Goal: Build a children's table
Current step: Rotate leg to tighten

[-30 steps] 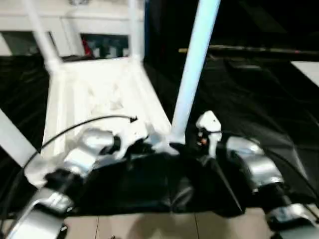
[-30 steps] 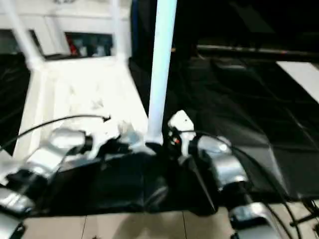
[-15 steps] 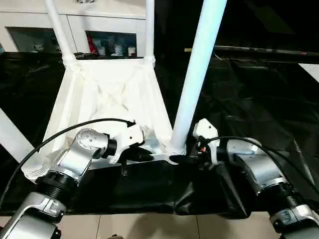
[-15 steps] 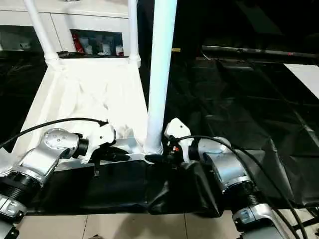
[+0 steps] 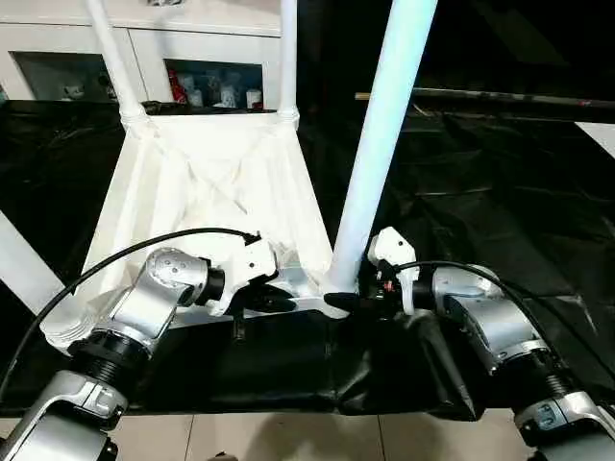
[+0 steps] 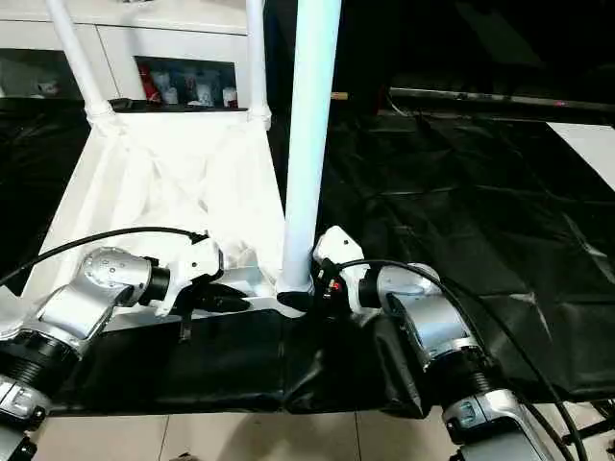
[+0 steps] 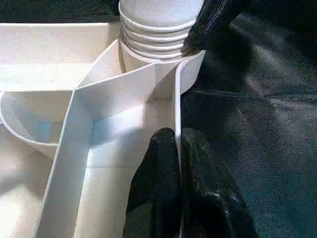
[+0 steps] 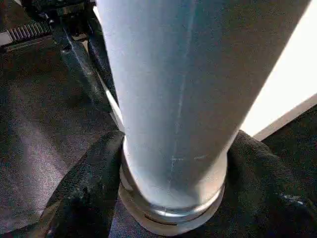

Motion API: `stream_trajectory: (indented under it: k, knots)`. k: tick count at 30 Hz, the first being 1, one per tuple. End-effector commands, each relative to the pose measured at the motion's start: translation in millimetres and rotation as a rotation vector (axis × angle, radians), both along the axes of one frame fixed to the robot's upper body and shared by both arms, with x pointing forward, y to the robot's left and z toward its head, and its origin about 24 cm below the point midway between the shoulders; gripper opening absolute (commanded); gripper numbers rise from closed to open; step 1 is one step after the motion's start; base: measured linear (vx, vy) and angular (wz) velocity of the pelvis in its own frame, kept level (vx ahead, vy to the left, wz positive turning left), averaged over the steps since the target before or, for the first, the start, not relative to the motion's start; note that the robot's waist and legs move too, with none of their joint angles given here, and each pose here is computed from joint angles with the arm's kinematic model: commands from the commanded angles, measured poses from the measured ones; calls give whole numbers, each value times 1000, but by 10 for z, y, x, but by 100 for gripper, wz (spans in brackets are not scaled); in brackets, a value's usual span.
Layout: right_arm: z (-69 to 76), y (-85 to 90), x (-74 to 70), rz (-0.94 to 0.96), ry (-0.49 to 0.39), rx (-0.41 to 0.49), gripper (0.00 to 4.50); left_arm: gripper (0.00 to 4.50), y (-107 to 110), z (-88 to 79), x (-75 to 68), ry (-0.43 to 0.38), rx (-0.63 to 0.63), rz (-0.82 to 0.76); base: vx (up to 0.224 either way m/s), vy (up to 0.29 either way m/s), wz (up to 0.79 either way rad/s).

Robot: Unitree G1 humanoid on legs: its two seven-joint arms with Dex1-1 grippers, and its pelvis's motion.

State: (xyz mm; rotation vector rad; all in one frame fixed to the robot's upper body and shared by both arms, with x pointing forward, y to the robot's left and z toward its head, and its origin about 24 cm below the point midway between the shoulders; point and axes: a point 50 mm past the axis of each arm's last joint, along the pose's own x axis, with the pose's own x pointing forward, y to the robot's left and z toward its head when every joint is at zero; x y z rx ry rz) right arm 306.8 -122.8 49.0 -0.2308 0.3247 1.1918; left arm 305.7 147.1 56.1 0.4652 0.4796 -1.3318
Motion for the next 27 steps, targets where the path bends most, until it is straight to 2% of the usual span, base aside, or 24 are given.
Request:
stream_trajectory:
  k: [1,5,9,11,12,15,19,21,22,24,27]
  knots:
    - [-16,-16,15,-7,5,-17,276,0,-56,-76,-81,50,18,-58,0,0,0]
    - [-89,-13,15,-75,2,-14,270,0,-78,-81,-57,28,8,-34,0,0,0]
    - [-190,34,92,-286,2,15,269,0,-163,-102,104,-43,-11,122,0,0,0]
    - [-278,103,149,-502,40,70,269,0,-281,-139,207,-82,-7,221,0,0,0]
    - [-282,105,150,-510,42,72,268,0,-286,-141,211,-84,-7,224,0,0,0]
    - [-388,220,179,-706,65,79,268,0,-474,-174,294,-103,-3,317,0,0,0]
    - [-413,403,185,-739,41,62,268,0,-643,-200,312,-113,12,323,0,0,0]
    - [-382,462,188,-704,38,96,268,0,-657,-214,297,-104,24,293,0,0,0]
    - [-355,478,192,-692,41,130,303,0,-644,-219,292,-97,28,287,0,0,0]
    - [-296,477,198,-651,27,166,338,0,-592,-222,276,-89,34,264,0,0,0]
    - [-240,446,212,-612,4,172,348,0,-526,-219,260,-79,32,249,0,0,0]
